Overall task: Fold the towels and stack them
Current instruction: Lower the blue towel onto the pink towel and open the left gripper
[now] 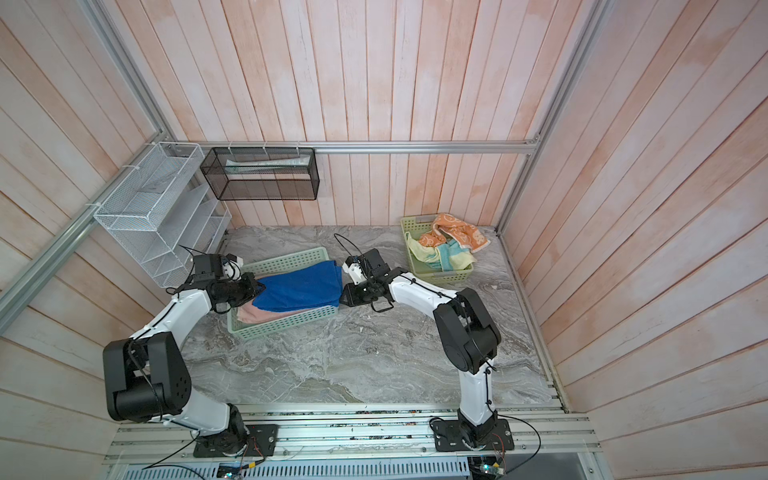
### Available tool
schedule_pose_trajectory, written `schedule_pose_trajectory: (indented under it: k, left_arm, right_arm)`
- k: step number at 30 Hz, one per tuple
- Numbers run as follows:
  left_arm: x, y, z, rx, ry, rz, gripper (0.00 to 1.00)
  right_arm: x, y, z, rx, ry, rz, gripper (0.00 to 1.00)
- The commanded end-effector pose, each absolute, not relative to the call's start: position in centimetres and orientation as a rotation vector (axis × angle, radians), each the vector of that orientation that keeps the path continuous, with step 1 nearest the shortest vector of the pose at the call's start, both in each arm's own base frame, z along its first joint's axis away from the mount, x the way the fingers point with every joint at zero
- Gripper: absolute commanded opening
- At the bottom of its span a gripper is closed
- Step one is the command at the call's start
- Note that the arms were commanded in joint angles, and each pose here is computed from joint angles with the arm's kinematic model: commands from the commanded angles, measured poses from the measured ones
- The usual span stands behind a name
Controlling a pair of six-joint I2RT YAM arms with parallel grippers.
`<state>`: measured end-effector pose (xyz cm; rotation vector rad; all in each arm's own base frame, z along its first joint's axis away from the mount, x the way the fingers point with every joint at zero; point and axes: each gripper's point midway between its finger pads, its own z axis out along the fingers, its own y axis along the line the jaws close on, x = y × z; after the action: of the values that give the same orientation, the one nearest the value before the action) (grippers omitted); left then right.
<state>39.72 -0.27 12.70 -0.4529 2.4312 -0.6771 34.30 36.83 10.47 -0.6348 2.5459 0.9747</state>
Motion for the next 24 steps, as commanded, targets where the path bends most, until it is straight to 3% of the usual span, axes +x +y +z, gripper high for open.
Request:
schedule_pose_trajectory:
  k: [1,14,18,21,24]
  left_arm:
    - [40.2,0.8,12.3,-0.465,2.408,-0.646,0.0]
    - [39.0,3.0,12.0,-0.534,2.407,-0.53,0.02]
    - [38.9,4.4,13.1,-0.536,2.415,-0.442,0.16]
    - [38.6,5.6,13.9,-0.563,2.425,-0.356,0.41]
    - [38.0,6.5,15.3,-0.579,2.41,-0.279,0.42]
  right_arm:
    - [33.9,37.3,10.1,-0.647,2.569,0.986,0.34]
    - [34.1,37.0,10.4,-0.656,2.563,0.948,0.34]
    - [34.3,36.8,10.9,-0.661,2.551,0.924,0.34]
    - [34.5,36.8,11.2,-0.667,2.545,0.908,0.34]
    - [34.8,36.5,11.6,-0.672,2.538,0.883,0.34]
